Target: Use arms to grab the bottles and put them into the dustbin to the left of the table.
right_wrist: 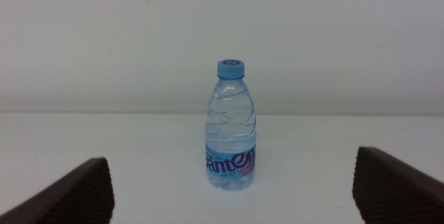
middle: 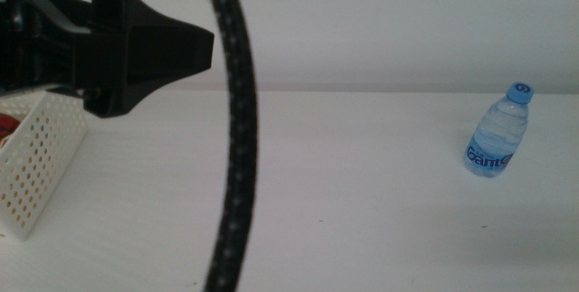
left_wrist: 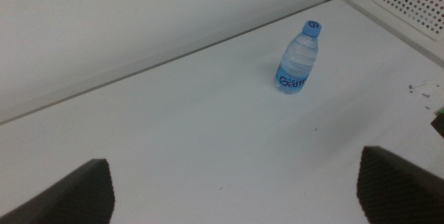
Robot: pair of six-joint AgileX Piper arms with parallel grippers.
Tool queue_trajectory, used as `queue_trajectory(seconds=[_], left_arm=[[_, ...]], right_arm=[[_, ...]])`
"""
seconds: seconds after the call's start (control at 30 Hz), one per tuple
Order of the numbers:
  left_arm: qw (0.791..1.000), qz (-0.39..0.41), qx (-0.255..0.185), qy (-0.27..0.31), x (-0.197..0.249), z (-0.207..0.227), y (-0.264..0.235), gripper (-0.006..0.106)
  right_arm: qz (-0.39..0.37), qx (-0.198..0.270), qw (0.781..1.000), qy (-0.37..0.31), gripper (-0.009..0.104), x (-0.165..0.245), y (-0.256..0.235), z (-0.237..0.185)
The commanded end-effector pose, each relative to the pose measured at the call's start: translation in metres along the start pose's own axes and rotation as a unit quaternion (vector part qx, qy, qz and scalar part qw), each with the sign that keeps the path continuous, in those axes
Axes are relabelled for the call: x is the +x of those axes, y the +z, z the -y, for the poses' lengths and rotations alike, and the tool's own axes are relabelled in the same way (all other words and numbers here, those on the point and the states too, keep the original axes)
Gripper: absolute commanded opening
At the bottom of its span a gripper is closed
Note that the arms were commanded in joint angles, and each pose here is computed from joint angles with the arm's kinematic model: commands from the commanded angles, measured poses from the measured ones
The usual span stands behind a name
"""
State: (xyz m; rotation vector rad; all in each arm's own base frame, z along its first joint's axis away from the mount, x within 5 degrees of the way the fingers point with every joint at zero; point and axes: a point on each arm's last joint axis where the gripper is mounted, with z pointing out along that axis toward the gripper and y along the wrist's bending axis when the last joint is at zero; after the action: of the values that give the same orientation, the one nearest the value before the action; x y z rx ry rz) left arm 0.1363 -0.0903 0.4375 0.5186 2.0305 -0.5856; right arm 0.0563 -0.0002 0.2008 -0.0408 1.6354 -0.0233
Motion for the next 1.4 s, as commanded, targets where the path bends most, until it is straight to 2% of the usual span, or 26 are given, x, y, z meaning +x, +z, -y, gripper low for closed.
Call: queue_trajectory(seconds=[0.0, 0.47, 0.93, 1.37], left_arm=[[1.000, 0.008, 0.004, -0.002, -0.001, 0.001, 0.000, 0.094], [1.000, 0.011, 0.004, -0.002, -0.001, 0.001, 0.000, 0.094], [1.000, 0.011, 0.002, -0.001, -0.001, 0.001, 0.000, 0.094], [1.000, 0.013, 0.002, -0.001, -0.002, 0.001, 0.000, 0.094]], right_arm=[[-0.007, 0.000, 1.000, -0.019, 0.092, 0.013, 0.002, 0.000], [-0.085, -0.010, 0.995, -0.052, 0.092, 0.020, 0.018, -0.002], [-0.116, -0.059, 0.985, -0.115, 0.092, 0.025, 0.052, -0.009], [-0.112, -0.088, 0.986, -0.087, 0.092, 0.033, 0.076, -0.015]])
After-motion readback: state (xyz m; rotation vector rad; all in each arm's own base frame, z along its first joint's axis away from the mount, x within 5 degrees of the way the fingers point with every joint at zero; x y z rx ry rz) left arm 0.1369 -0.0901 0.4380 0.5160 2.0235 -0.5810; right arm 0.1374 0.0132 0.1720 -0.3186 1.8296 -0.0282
